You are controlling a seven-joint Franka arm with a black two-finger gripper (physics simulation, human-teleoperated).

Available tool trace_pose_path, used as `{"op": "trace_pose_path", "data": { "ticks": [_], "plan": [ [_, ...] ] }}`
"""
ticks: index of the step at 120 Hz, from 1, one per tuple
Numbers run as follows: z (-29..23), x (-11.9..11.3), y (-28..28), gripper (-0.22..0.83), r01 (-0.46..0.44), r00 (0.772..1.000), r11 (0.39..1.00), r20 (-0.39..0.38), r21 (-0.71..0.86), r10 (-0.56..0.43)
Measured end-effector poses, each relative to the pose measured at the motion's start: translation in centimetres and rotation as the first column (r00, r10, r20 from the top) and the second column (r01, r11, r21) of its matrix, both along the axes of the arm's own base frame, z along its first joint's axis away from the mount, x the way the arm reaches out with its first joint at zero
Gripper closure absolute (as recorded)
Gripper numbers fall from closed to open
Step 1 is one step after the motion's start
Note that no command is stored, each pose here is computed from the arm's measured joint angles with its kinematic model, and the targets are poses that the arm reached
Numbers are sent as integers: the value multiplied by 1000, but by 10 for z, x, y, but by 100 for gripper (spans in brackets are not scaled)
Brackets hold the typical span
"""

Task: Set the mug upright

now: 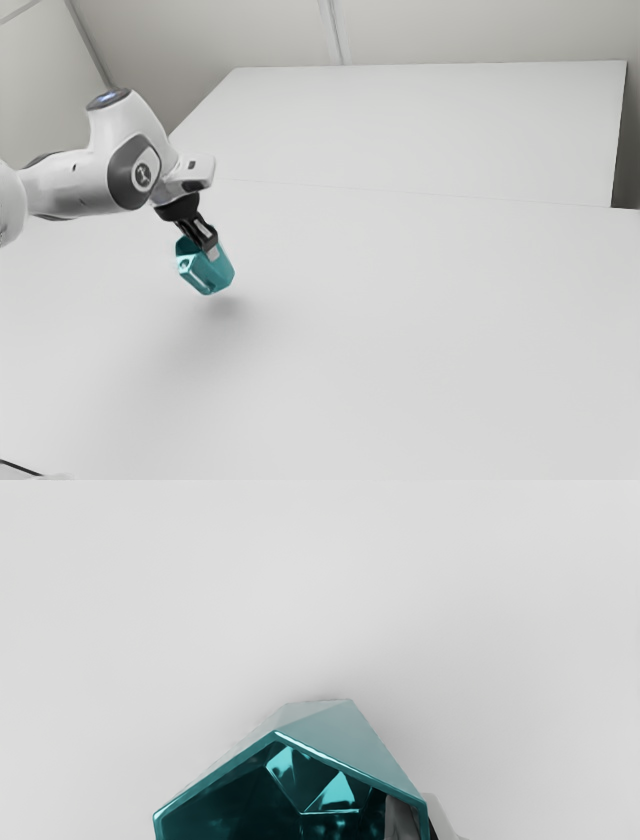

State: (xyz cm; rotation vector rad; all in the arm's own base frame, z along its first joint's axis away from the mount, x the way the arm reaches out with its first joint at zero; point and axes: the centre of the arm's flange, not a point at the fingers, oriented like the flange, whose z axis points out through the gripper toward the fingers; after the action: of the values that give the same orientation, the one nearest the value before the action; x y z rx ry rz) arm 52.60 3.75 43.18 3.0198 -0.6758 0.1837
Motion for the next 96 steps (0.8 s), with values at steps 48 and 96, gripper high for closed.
{"op": "trace_pose_path", "data": {
  "ticks": [48, 96],
  "plan": [
    [-33, 9, -39, 79, -98, 995, 995, -30, 20, 99],
    [-59, 18, -46, 79, -149, 987, 987, -46, 51, 152]
  ]
}}
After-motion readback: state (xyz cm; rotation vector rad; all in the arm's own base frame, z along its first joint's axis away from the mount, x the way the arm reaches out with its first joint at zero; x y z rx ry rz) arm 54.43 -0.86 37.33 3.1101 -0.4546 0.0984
